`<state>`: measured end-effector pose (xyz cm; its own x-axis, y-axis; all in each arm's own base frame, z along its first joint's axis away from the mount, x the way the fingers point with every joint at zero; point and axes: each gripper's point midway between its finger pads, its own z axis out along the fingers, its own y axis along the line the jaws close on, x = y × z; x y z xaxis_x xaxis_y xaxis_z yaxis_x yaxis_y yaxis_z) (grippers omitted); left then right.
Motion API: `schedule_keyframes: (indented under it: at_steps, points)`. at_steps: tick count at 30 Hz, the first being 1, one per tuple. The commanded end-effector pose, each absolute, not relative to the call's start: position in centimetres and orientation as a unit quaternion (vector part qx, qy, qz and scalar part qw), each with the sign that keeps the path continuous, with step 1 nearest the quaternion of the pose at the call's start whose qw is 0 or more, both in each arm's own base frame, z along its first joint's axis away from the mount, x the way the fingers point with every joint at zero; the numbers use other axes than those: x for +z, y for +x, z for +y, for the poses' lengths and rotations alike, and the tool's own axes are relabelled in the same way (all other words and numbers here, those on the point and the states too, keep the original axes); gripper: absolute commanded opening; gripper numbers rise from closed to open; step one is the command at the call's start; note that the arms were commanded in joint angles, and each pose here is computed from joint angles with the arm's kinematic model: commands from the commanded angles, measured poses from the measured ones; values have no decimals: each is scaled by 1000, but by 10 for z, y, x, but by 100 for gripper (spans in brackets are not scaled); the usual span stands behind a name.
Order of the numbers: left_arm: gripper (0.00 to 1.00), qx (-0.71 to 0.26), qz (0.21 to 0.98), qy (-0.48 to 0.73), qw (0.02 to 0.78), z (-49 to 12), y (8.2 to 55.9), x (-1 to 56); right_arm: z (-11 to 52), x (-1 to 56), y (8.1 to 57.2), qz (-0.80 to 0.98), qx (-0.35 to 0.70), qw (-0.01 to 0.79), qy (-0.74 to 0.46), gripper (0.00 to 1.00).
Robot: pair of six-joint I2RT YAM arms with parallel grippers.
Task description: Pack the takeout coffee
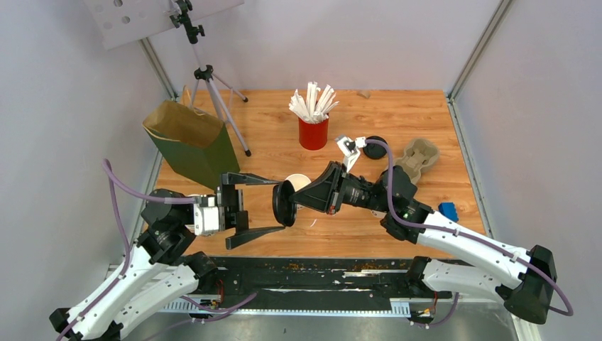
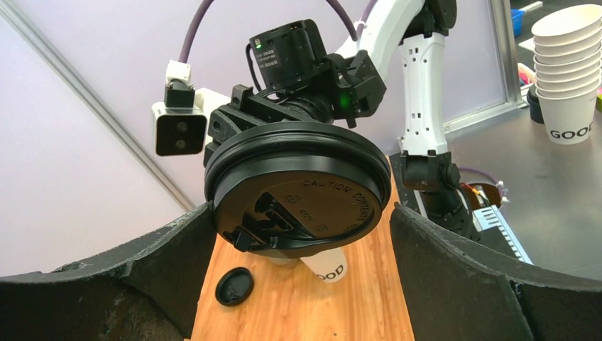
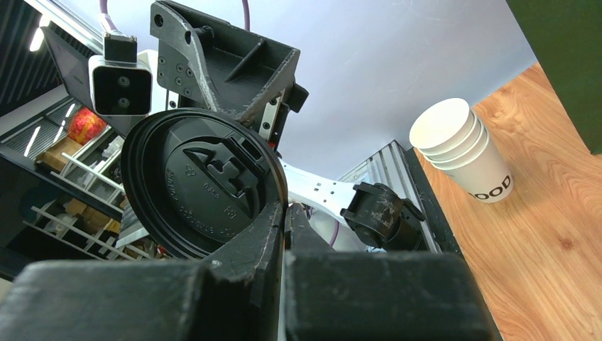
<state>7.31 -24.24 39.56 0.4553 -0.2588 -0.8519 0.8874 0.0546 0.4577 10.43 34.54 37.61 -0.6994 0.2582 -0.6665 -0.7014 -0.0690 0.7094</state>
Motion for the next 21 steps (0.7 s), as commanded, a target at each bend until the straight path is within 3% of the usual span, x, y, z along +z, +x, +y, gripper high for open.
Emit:
schedule_keyframes:
  at_steps: [1, 8, 15, 21]
  points:
    - [97, -433, 292, 522, 674, -243, 77, 399, 344, 386, 107, 574, 717, 353, -178, 0]
    - [91, -429, 296, 520, 676, -243, 79, 396, 347, 379, 108, 582, 715, 344, -176, 0]
    - [78, -427, 306, 519, 675, -244, 82, 395, 348, 374, 108, 589, 714, 336, -174, 2]
    - [73, -418, 324, 518, 672, -243, 88, 391, 348, 370, 110, 598, 708, 337, -169, 13]
